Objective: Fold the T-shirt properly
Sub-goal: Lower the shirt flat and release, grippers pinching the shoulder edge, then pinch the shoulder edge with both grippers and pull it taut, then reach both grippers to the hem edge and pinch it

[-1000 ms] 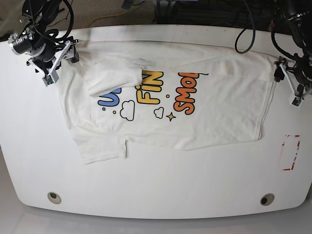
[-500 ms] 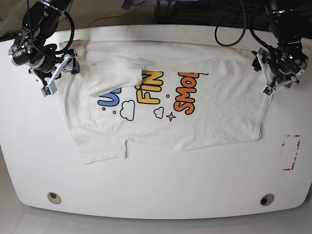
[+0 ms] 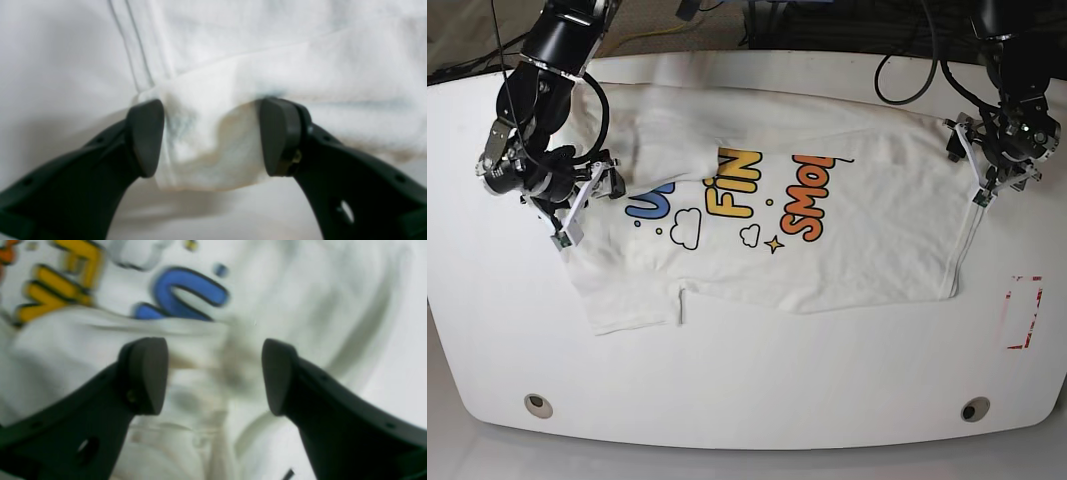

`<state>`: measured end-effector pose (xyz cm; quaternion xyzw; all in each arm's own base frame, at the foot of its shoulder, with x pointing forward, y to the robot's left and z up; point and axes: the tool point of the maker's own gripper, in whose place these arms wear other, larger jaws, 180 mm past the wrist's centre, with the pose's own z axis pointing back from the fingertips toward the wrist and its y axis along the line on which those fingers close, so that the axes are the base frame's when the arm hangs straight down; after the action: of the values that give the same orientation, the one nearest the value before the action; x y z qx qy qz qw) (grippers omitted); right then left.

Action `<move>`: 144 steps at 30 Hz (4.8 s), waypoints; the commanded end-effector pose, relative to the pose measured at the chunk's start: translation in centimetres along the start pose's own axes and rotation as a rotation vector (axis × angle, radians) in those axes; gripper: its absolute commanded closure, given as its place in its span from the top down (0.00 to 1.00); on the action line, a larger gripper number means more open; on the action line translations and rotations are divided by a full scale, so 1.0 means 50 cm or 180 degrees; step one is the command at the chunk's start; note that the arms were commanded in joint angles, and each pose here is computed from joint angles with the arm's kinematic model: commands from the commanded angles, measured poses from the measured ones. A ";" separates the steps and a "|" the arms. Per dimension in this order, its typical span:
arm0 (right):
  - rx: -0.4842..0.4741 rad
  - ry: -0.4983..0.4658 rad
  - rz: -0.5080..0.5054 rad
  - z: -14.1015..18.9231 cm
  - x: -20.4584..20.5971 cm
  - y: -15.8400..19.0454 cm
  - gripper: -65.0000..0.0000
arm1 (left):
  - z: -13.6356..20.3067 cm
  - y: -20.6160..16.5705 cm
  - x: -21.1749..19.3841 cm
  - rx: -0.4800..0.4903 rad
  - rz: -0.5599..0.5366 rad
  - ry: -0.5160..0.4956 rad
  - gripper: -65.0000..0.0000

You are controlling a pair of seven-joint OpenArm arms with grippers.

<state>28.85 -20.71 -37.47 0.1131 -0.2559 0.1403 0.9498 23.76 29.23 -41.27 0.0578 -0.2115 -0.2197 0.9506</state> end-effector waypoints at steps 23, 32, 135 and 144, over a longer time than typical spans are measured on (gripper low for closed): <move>0.0381 -0.0121 -0.0230 -0.045 0.029 0.024 0.03 | -0.003 0.003 -0.029 0.0042 -0.0059 0.0209 0.64; 0.0377 -0.0250 -0.0199 -0.041 0.074 0.017 0.05 | -0.004 0.002 -0.030 0.0035 -0.0061 0.0218 0.64; -0.0092 -0.0701 -0.0037 -0.049 0.272 -0.160 0.74 | 0.134 0.157 0.118 0.1001 0.0469 -0.0472 0.64; 0.0094 -0.0828 -0.0273 -0.135 0.304 -0.164 0.74 | 0.136 0.177 0.113 0.1053 0.0467 -0.0422 0.64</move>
<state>45.81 -23.09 -37.63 0.1476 -0.3436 0.0943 0.9226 28.21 33.60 -32.89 0.1653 -0.2930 -0.1122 0.9350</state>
